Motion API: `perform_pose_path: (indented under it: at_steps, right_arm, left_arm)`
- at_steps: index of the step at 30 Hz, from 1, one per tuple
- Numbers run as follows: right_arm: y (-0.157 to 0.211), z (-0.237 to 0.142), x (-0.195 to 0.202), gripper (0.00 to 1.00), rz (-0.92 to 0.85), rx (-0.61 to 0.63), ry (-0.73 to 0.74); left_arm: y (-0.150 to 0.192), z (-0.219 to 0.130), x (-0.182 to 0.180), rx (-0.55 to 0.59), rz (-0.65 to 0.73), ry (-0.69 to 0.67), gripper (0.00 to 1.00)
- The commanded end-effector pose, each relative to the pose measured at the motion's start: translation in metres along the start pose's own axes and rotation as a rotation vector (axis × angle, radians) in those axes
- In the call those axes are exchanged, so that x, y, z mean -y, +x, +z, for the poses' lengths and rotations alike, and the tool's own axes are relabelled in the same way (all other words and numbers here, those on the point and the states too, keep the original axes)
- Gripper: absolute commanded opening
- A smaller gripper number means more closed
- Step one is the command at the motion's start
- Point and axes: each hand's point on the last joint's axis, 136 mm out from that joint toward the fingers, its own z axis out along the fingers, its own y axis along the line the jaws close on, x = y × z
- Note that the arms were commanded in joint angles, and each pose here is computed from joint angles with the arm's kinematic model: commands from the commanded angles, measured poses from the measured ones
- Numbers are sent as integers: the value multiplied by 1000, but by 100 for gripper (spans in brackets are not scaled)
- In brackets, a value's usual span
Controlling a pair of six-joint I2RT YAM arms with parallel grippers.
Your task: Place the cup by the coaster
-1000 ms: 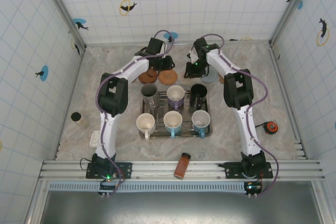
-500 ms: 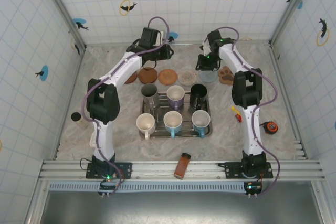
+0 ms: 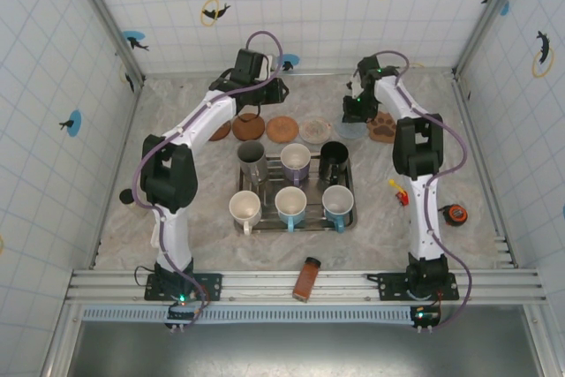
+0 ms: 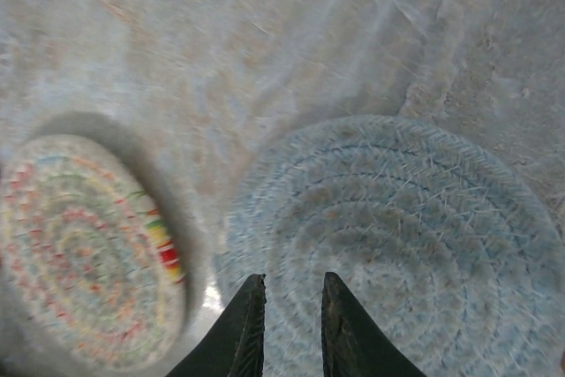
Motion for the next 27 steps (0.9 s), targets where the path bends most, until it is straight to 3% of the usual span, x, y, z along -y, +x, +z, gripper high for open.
perform_pose_path:
  at_steps: [1, 18, 27]
  right_arm:
    - [4, 6, 12, 22, 13, -25, 24]
    - [34, 8, 15, 21, 49, -59, 15]
    - [30, 3, 13, 22, 46, -45, 13]
  left_arm:
    - [-11, -17, 10, 41, 22, 8, 43]
    - [-7, -15, 12, 42, 16, 21, 43]
    - [-9, -19, 12, 51, 17, 22, 43]
